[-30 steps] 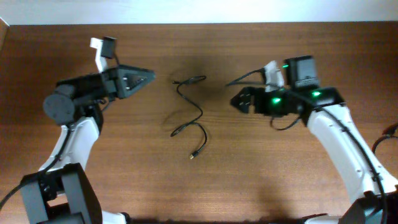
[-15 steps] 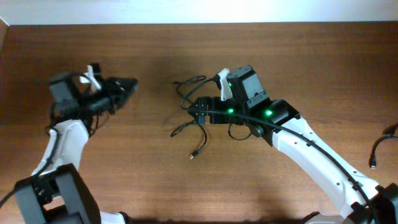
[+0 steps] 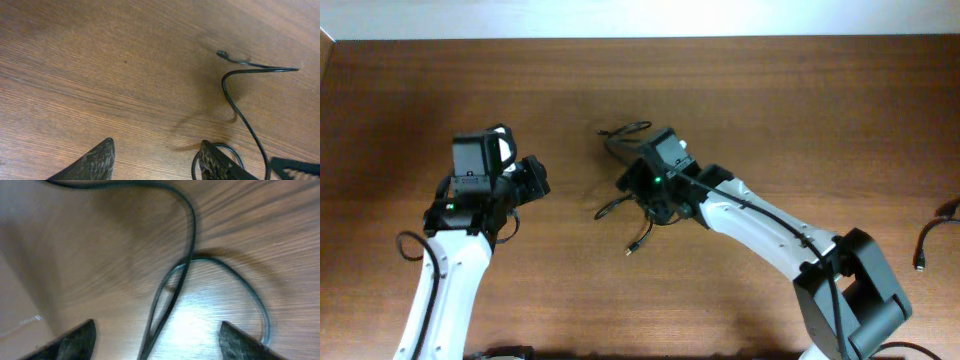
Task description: Untangle cables
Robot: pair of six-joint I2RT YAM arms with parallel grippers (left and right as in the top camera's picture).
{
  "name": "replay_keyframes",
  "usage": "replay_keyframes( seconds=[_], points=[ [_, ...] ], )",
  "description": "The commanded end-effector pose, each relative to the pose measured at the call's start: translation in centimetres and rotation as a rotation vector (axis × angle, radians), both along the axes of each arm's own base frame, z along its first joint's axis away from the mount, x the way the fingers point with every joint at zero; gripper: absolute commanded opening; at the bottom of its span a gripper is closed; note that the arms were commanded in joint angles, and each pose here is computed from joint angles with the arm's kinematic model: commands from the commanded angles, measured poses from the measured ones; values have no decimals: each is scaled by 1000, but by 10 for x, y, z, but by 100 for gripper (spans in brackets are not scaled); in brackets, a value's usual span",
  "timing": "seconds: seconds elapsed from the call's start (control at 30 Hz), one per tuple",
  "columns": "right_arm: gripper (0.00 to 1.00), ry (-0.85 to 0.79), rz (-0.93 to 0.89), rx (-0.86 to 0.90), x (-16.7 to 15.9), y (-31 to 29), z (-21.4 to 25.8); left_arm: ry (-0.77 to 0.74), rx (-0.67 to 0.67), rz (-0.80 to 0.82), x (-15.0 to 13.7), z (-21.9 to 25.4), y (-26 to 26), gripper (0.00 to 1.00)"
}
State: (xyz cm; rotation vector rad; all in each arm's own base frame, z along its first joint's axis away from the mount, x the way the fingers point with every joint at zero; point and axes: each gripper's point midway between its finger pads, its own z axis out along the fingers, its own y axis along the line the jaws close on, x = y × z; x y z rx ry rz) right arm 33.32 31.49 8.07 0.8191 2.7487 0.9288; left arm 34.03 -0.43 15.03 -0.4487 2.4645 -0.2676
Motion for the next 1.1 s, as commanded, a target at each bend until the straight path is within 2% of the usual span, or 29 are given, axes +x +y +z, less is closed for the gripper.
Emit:
replay_keyframes(
  seconds=[0.0,0.03,0.07,0.1,0.13,0.17,0.23,0.33,0.37,0.4,0.43,0.47,0.53,0.57,0.6,0.63,0.67,0.73,0.83,0.93,1.07],
  points=[
    [34,-53,11,33,0,24,4,-49,30,-3,-5,18,3,55],
    [7,-73,-5,8,3,22,2,-46,30,-3,-7,19,3,55],
    [4,-78,-10,1,4,21,2,-37,30,-3,-10,18,3,56],
    [22,-82,-14,-4,5,19,2,-32,30,-3,-11,17,3,57],
    [5,-83,-20,-13,5,18,1,-32,29,-3,-11,17,3,58],
    [4,-84,-25,-22,5,16,0,-32,29,-3,-11,17,3,59],
    [45,-93,-35,-32,8,14,0,-34,4,-23,-11,17,-3,59],
    [42,-113,-56,-58,12,9,-2,-34,-21,-33,-11,18,-7,59],
    [36,-124,-64,-70,14,7,-2,-35,-32,-42,-11,18,-10,59],
    [5,-131,-75,-82,16,5,-3,-36,-40,-48,-11,18,-11,60],
    [4,-133,-76,-84,16,5,-3,-37,-40,-48,-11,19,-11,60],
    [17,-134,-78,-86,17,4,-3,-39,-40,-48,-10,19,-11,60],
    [35,-134,-86,-104,18,2,-9,-39,-46,-53,-10,19,-13,60],
    [35,-123,-85,-115,17,1,-16,-40,-51,-57,-10,19,-14,60],
    [34,-111,-83,-126,17,1,-24,-40,-52,-57,-10,19,-14,60],
    [24,-98,-80,-134,16,1,-31,-40,-52,-57,-10,19,-14,60],
    [4,-89,-75,-135,15,2,-36,-40,-52,-57,-10,19,-14,60],
    [4,-97,-63,-100,17,9,-32,-39,-52,-58,-11,19,-14,60],
    [4,-225,46,-43,29,28,-13,-38,-52,-57,-11,19,-14,63],
    [4,-462,184,-55,54,29,35,-12,-54,-57,-16,15,-14,65],
    [4,-698,383,-125,61,21,90,0,-107,-95,-20,15,-25,62]
  ],
)
